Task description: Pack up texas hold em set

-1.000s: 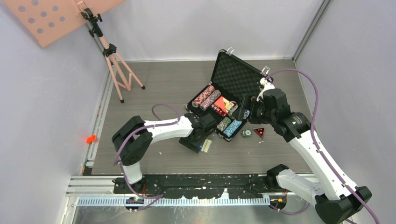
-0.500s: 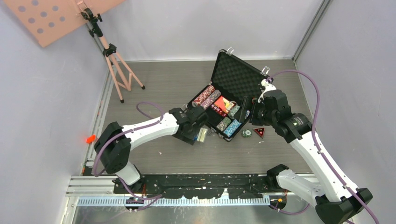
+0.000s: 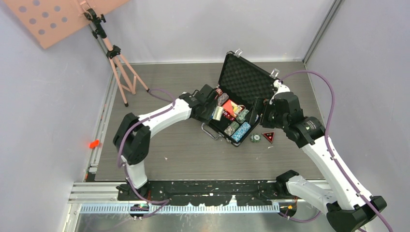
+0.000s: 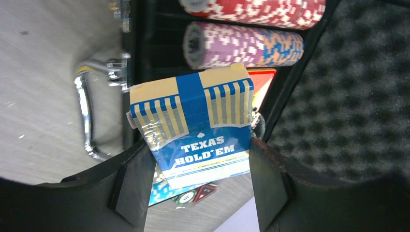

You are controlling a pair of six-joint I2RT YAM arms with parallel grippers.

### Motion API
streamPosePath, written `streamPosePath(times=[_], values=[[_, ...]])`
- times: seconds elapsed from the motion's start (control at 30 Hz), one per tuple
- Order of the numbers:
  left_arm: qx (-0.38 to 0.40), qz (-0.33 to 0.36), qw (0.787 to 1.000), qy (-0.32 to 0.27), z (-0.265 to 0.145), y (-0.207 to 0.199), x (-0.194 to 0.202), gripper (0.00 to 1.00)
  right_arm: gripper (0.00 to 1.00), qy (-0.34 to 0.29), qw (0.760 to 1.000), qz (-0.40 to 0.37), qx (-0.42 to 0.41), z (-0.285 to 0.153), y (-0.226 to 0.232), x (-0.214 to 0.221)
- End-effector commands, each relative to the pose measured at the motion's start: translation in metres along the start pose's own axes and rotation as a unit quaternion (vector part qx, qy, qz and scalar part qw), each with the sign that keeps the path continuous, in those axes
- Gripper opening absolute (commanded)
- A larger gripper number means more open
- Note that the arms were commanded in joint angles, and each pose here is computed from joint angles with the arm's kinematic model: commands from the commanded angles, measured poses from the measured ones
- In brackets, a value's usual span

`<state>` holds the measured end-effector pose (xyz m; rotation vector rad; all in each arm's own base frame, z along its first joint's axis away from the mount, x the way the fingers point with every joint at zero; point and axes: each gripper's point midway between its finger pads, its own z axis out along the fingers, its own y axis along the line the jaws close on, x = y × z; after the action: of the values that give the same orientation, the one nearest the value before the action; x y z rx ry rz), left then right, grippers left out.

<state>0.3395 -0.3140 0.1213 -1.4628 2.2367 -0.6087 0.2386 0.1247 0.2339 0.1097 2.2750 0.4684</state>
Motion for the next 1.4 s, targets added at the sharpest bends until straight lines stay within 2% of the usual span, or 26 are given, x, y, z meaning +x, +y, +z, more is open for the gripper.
streamPosePath(times=[0.0, 0.23, 0.43, 0.77, 1.0, 1.07, 1.1, 1.13, 1.17, 1.23, 1.37], values=[[0.029, 0.052, 0.998, 0.003, 0.004, -0.035, 0.005, 0.0, 0.96, -0.037, 0.999, -0.002, 0.009, -0.014, 0.0, -0.019], [0.018, 0.07, 0.997, 0.022, 0.028, -0.037, 0.016, 0.0, 0.96, -0.04, 0.999, 0.008, 0.015, -0.016, -0.004, -0.016], [-0.005, 0.096, 0.995, 0.04, 0.034, -0.036, 0.026, 0.0, 0.96, -0.042, 0.999, 0.009, 0.025, -0.016, -0.008, -0.015], [-0.055, 0.101, 0.992, 0.042, 0.032, -0.006, 0.027, 0.0, 0.96, -0.039, 0.999, 0.011, 0.028, -0.012, -0.009, -0.014], [-0.079, 0.11, 0.988, 0.075, 0.036, 0.007, 0.043, 0.03, 0.96, -0.044, 0.999, 0.019, 0.026, -0.012, -0.008, -0.015], [-0.081, 0.114, 0.987, 0.077, 0.035, 0.008, 0.044, 0.09, 0.96, -0.046, 0.998, 0.021, 0.025, -0.012, -0.008, -0.015], [-0.085, 0.115, 0.987, 0.077, 0.035, 0.01, 0.043, 0.16, 0.96, -0.046, 0.998, 0.021, 0.026, -0.012, -0.008, -0.015], [-0.086, 0.114, 0.987, 0.075, 0.036, 0.011, 0.042, 0.3, 0.96, -0.046, 0.998, 0.02, 0.026, -0.012, -0.008, -0.015], [-0.082, 0.119, 0.987, 0.074, 0.036, 0.009, 0.042, 0.39, 0.96, -0.047, 0.998, 0.021, 0.026, -0.013, -0.008, -0.015], [-0.084, 0.122, 0.986, 0.073, 0.035, 0.009, 0.041, 0.48, 0.96, -0.046, 0.998, 0.023, 0.027, -0.012, -0.009, -0.015], [-0.071, 0.134, 0.985, 0.082, 0.028, -0.002, 0.045, 0.72, 0.97, -0.038, 0.998, 0.024, 0.033, -0.008, -0.01, -0.012]])
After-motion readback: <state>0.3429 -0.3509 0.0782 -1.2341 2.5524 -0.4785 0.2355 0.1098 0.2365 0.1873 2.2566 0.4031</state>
